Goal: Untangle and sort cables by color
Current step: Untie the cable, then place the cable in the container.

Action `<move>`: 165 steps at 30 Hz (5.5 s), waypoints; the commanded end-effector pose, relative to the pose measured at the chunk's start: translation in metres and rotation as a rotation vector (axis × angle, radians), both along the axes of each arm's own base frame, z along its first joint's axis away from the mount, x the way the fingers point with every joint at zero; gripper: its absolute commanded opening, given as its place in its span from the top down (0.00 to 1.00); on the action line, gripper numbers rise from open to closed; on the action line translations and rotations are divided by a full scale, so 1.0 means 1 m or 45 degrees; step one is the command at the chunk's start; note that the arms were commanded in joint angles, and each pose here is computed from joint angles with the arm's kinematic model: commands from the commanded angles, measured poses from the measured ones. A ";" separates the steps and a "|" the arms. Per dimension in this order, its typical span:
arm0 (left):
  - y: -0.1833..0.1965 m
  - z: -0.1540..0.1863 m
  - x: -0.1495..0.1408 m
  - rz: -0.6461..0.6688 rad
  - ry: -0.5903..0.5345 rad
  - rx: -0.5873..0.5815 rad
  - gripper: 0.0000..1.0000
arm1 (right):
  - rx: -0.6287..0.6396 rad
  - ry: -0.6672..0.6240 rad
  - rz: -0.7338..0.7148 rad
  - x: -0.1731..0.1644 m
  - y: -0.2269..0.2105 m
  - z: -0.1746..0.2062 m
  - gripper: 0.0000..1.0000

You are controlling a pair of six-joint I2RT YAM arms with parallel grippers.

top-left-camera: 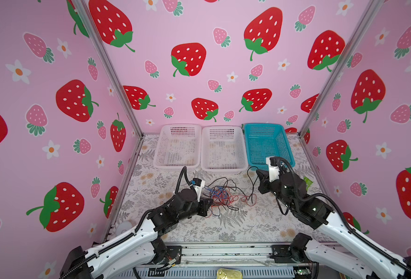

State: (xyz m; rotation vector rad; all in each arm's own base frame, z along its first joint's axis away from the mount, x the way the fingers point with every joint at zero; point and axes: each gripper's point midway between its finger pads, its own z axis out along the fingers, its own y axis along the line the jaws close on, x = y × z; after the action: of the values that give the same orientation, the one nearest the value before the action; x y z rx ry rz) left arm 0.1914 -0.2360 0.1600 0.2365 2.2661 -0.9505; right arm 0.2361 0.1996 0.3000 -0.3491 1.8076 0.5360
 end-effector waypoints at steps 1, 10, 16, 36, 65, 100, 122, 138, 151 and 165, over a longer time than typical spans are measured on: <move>-0.004 0.012 0.007 0.023 -0.014 -0.018 1.00 | 0.195 -0.112 0.132 -0.014 0.010 0.046 1.00; 0.003 0.004 0.012 0.058 0.000 0.083 1.00 | -0.033 0.128 0.011 -0.012 -0.009 0.040 1.00; 0.030 -0.004 0.015 0.162 -0.028 0.211 1.00 | -0.084 0.013 -0.248 -0.018 -0.070 0.084 1.00; 0.041 0.037 0.032 0.238 -0.026 0.072 1.00 | -0.190 0.083 -0.295 -0.028 -0.090 0.075 1.00; 0.037 0.004 0.032 0.194 0.064 0.211 1.00 | 0.026 -0.131 0.059 -0.020 -0.015 0.205 1.00; -0.009 0.018 0.020 -0.349 -0.207 0.327 1.00 | 0.030 -0.241 0.081 0.110 0.068 0.252 1.00; -0.001 0.020 -0.008 -0.519 -0.298 0.375 1.00 | -0.062 0.050 0.054 0.210 0.097 0.118 1.00; 0.000 0.029 -0.005 -0.467 -0.309 0.367 1.00 | -0.122 0.184 0.059 0.230 0.112 0.047 1.00; -0.001 0.027 -0.004 -0.471 -0.309 0.379 1.00 | -0.124 0.122 0.059 0.225 0.107 0.044 1.00; 0.000 0.023 -0.004 -0.470 -0.303 0.397 1.00 | -0.221 0.338 0.071 0.239 0.119 -0.048 1.00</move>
State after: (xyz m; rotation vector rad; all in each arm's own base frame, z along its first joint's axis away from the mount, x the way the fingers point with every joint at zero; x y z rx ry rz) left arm 0.1844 -0.2338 0.1761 0.8729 2.2108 -0.7011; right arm 0.4691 0.3173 0.2852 -0.4567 2.0558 0.4948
